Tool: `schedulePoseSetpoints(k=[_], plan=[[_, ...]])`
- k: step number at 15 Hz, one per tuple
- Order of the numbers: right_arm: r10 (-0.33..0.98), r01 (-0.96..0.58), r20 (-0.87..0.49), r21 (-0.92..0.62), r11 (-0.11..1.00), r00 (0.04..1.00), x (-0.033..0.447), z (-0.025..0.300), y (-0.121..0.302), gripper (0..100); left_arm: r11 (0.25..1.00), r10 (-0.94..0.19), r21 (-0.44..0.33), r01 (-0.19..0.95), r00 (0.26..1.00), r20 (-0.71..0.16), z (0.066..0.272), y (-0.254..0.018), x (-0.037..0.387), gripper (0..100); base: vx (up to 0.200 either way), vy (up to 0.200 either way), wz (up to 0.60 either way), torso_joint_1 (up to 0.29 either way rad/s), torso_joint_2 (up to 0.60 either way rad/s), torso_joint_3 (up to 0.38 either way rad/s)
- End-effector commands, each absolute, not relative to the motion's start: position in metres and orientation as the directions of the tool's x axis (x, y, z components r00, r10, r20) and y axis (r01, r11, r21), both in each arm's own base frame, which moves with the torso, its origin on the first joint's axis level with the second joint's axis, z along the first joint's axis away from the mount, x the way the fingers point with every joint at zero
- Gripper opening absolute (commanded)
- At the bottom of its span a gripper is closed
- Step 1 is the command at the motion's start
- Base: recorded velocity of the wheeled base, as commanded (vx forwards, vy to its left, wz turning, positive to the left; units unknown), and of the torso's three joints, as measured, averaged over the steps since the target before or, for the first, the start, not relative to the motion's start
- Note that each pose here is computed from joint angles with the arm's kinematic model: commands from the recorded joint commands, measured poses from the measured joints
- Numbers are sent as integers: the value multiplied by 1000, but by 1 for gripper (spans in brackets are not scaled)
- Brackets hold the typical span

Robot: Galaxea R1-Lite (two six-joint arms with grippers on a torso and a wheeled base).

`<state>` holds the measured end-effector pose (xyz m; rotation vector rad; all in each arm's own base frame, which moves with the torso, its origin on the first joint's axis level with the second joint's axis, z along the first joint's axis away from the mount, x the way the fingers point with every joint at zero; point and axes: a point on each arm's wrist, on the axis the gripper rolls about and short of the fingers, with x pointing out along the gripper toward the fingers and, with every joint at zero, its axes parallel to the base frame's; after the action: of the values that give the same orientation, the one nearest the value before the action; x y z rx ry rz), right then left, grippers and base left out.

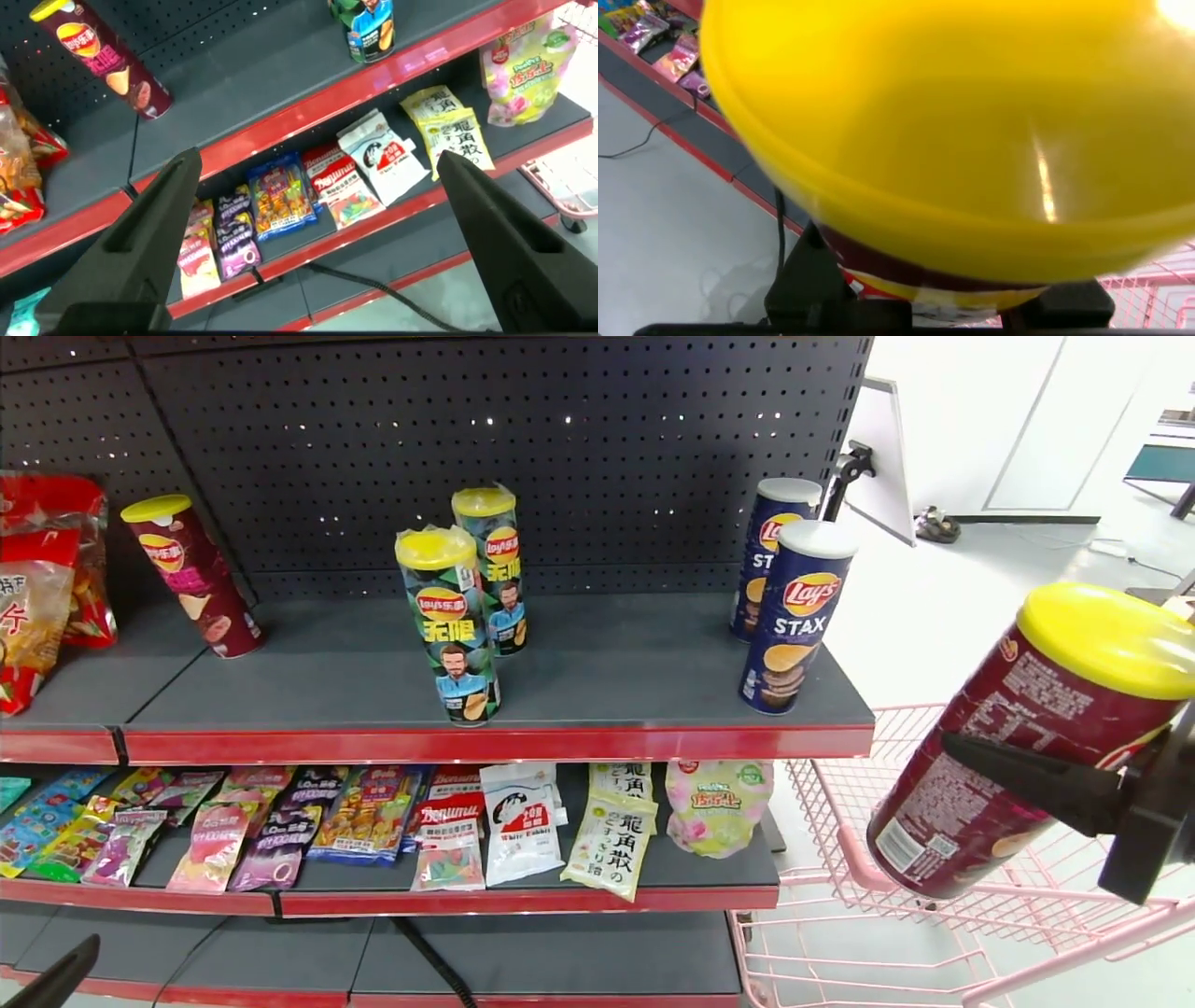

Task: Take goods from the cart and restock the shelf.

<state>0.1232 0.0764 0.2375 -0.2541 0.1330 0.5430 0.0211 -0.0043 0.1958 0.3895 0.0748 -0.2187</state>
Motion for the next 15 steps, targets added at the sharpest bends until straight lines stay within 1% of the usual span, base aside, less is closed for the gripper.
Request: schedulePoseSetpoints(k=[1, 5, 11, 15], plan=[[495, -527, -189, -205, 825, 848, 121, 237, 76, 0, 902, -197, 368, 228, 973, -119, 195, -4, 22, 100, 0, 200, 0, 7, -12, 2], [575, -604, -190, -186, 775, 796, 120, 237, 77, 0, 902, -196, 367, 227, 973, -122, 194, -4, 22, 100, 0, 200, 0, 6, 0, -1], [589, -620, -198, -187, 762, 784, 121, 236, 81, 0, 903, -194, 366, 226, 973, -122, 194, -4, 22, 100, 0, 200, 0, 5, 2, 2], [635, -664, -195, -189, 724, 748, 115, 236, 87, 0, 903, -193, 368, 224, 974, -119, 194, -4, 21, 100, 0, 200, 0, 6, 2, 0]])
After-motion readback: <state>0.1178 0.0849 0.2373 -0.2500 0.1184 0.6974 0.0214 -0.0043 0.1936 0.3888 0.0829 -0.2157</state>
